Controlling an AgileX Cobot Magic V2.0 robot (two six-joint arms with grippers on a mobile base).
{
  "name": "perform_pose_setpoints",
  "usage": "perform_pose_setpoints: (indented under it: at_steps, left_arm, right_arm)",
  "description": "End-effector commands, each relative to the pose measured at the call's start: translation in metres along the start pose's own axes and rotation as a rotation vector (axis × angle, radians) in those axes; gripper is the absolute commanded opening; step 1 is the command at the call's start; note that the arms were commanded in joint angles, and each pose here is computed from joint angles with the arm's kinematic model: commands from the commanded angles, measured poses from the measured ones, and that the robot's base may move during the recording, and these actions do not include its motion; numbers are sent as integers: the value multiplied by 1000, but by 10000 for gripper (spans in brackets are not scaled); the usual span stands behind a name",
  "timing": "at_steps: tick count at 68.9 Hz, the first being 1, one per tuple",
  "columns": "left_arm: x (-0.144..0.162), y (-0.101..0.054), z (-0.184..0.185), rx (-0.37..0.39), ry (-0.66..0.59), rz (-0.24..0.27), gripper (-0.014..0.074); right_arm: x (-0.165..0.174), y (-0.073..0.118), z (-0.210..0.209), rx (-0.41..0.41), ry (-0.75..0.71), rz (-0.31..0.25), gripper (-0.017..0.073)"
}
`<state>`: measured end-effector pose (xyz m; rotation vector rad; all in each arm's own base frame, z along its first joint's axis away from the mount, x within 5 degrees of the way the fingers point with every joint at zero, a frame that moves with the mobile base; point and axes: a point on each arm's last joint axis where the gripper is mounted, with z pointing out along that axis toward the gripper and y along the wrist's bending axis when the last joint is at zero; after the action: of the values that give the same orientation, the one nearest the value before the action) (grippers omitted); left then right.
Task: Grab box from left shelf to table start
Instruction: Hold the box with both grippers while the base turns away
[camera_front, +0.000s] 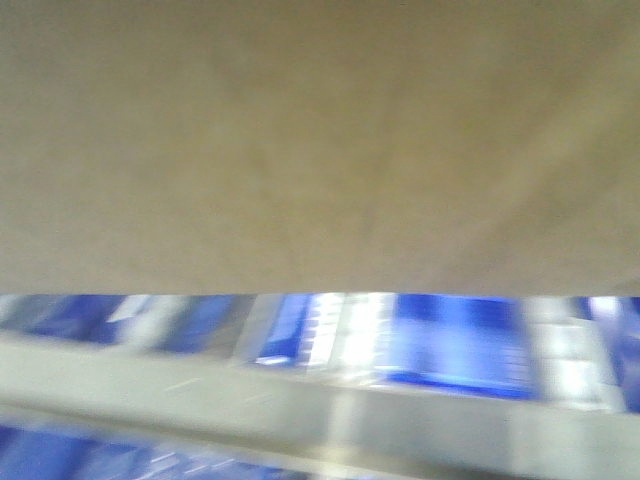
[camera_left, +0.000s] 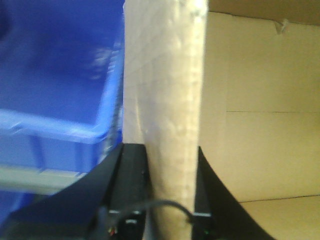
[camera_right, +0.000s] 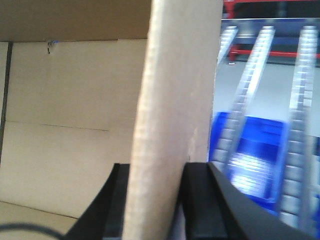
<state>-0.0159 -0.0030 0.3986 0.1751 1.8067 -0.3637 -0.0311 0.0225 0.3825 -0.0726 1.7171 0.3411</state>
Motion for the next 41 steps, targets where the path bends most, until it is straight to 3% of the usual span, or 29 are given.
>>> perform_pose_setpoints:
  at_steps: [1, 41]
  left_arm:
    - [-17, -9, -8, 93, -127, -67, -92]
    - [-17, -9, -8, 93, -127, -67, -92]
  right_arm:
    - [-17, 1, -2, 13, -124, -16, 49]
    - [-17, 1, -2, 13, -124, -16, 49]
